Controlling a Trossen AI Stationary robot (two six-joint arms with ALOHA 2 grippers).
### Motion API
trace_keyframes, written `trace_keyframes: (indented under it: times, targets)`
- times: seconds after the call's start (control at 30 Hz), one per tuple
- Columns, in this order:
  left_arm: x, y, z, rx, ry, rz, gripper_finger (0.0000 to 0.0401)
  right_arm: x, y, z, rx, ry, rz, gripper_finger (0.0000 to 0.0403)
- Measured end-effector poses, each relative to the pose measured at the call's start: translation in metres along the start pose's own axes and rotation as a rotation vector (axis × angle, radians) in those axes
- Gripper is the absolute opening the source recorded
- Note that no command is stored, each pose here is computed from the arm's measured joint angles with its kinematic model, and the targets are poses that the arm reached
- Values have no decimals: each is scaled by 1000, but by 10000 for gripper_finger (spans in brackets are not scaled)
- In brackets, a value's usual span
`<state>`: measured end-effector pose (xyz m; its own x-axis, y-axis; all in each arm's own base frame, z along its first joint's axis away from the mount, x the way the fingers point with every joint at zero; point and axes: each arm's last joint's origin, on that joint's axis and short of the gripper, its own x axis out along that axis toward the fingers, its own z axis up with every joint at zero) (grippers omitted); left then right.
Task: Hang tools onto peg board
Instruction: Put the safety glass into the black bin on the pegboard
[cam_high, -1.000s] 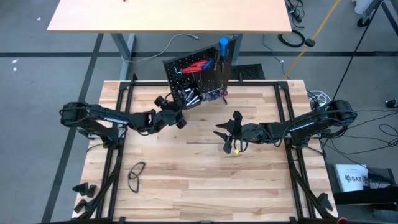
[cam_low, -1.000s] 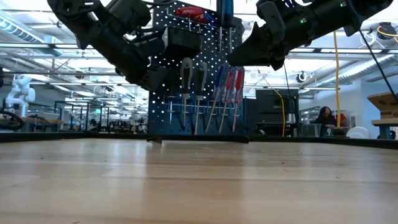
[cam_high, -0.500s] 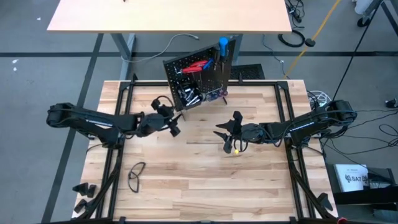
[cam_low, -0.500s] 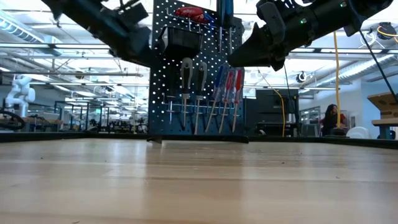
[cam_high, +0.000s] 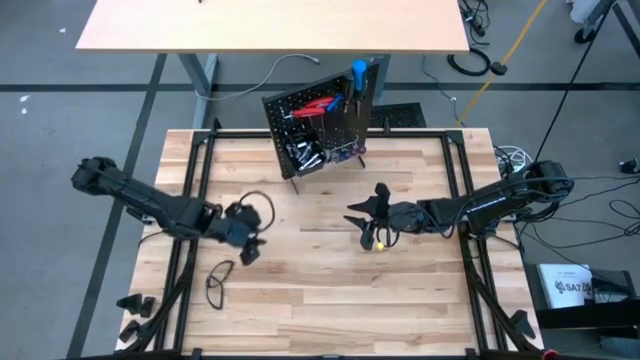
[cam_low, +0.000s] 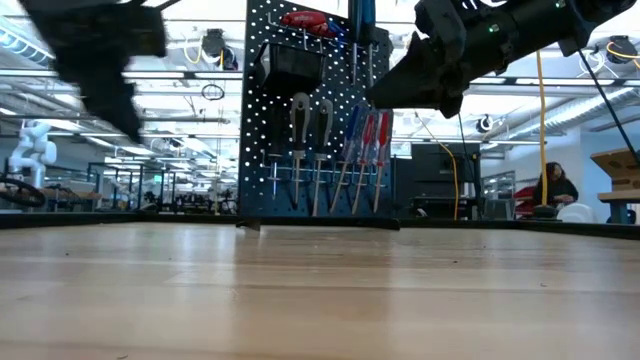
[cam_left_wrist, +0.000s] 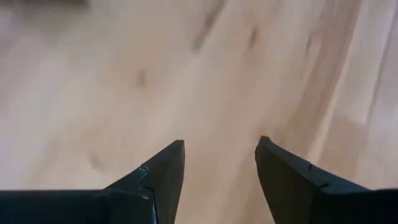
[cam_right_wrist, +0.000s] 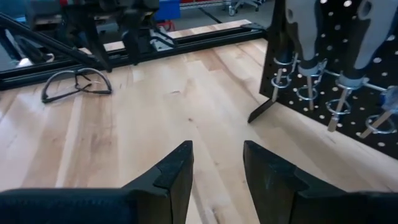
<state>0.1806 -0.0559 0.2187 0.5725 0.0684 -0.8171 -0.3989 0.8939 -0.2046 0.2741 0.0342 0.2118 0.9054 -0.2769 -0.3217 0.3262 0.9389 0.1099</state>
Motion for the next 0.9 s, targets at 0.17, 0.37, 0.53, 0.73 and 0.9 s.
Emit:
trace_keyframes:
  times: [0.17,0.37,0.53,0.73,0.9]
  targets:
    - [-8,-5,-31,-86,221,28,198,-3,6,-1,0,-5,24,132]
    - [-21,-12,-60,-166,412,58,198,-5,11,-1,22,-16,46,132]
    - [-26,-14,-72,-165,443,92,198,-5,11,0,24,-24,48,132]
    - [-18,-13,-80,-97,481,225,198,-5,11,1,22,-27,49,132]
    - [-7,-20,-83,-49,511,232,198,-5,11,1,21,-27,49,132]
